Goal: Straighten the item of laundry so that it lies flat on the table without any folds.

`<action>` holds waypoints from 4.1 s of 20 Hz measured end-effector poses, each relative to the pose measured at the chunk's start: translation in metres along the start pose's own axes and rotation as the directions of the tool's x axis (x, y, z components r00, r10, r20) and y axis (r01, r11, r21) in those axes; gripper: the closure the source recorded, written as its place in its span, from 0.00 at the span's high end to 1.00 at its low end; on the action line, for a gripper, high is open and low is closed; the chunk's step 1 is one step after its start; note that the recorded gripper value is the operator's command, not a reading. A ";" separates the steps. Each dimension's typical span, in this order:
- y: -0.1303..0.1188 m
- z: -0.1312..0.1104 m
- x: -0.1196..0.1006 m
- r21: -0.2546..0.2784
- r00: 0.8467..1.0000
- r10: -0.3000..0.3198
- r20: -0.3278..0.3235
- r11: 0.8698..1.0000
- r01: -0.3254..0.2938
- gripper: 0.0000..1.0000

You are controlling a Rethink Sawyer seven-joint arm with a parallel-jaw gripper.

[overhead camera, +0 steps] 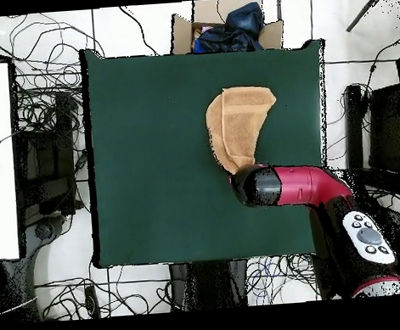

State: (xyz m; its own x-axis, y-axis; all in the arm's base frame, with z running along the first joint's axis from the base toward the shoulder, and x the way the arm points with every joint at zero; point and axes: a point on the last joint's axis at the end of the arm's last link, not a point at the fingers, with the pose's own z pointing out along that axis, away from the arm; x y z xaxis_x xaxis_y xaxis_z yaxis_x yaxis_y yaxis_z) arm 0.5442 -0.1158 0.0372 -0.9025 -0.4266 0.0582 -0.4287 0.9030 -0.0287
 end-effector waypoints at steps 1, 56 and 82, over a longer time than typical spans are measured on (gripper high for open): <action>0.001 0.000 0.000 -0.002 1.000 -0.001 -0.001 1.000 0.001 0.00; 0.122 0.016 0.070 -0.251 0.972 -0.190 -0.141 0.956 0.151 0.00; 0.145 0.032 0.074 -0.306 0.963 -0.218 -0.157 0.938 0.163 1.00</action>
State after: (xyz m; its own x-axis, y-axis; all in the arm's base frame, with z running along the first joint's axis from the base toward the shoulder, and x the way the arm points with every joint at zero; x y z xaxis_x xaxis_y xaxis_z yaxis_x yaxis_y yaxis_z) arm 0.4143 -0.0181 0.0053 -0.7693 -0.6001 0.2192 -0.5367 0.7931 0.2880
